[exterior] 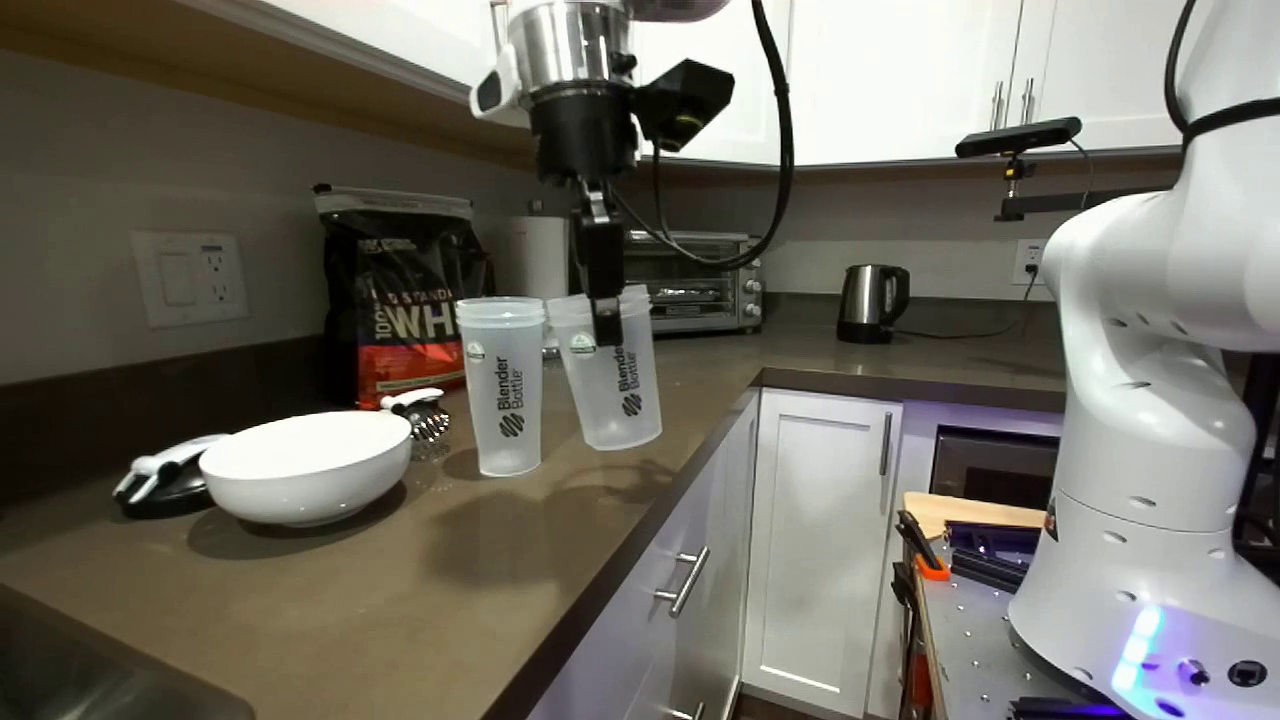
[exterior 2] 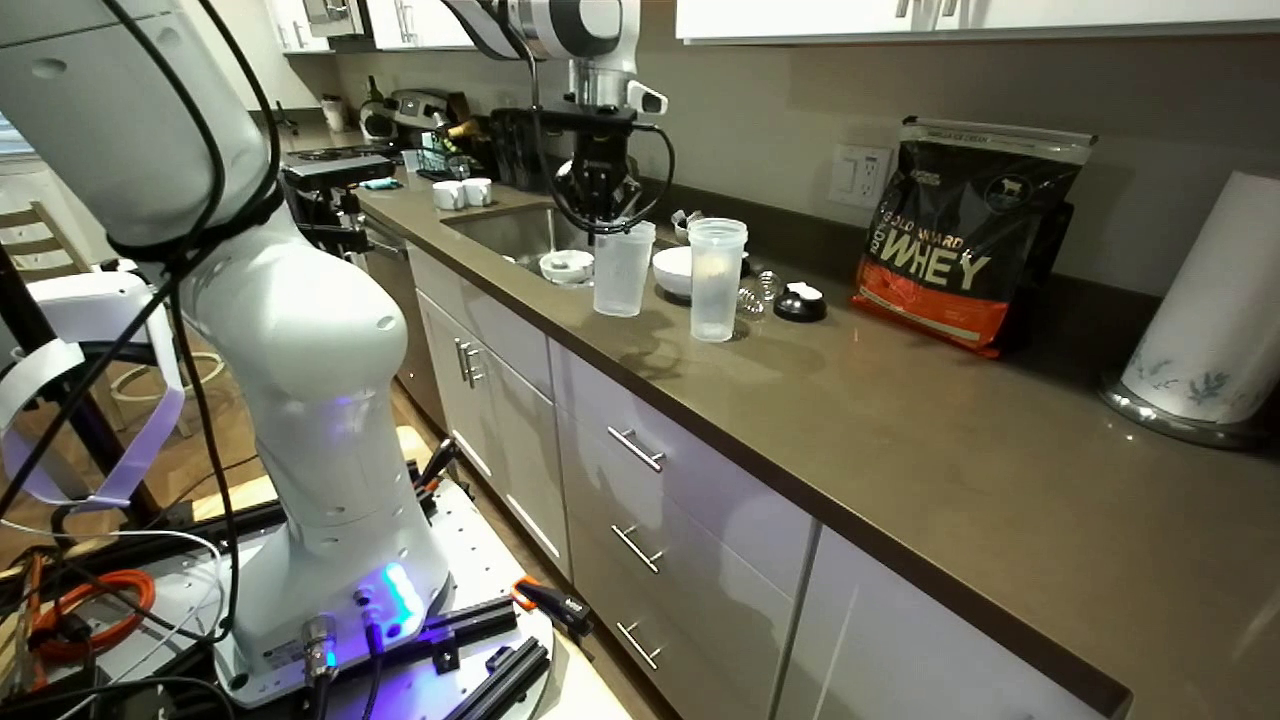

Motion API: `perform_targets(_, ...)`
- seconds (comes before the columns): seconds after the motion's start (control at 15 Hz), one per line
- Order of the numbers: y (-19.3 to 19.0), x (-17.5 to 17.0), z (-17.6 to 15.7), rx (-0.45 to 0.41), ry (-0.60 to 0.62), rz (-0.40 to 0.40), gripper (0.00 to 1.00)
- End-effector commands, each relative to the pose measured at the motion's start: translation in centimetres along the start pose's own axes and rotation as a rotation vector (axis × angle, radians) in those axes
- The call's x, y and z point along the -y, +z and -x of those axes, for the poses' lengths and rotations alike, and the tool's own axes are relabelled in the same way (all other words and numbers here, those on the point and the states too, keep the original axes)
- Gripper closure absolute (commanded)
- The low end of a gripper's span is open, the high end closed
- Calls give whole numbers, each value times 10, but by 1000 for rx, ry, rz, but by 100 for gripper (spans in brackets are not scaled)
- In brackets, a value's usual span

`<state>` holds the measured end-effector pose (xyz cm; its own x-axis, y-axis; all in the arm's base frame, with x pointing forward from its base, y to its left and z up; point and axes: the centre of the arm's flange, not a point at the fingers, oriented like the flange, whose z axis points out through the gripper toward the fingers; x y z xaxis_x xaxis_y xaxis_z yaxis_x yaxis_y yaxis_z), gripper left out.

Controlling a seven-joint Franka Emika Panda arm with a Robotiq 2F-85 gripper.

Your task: Pick the cup on the left and move it to the right on the counter

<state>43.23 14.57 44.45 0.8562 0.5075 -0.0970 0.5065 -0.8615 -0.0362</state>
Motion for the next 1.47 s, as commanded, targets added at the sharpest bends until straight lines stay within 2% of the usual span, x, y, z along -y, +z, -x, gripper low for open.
perform_targets(0.0, 2, -46, 57, -3, 163, -13, 98)
perform_targets(0.33, 14, -132, 113, -37, 411, 19, 98)
perform_targets(0.6, 16, -201, 133, -128, 527, 66, 98)
perform_targets(0.93, 7, -264, 123, -219, 597, 140, 98)
perform_targets(1.13, 2, -296, 116, -234, 623, 181, 98)
perform_targets(1.4, 5, -336, 106, -219, 660, 195, 98)
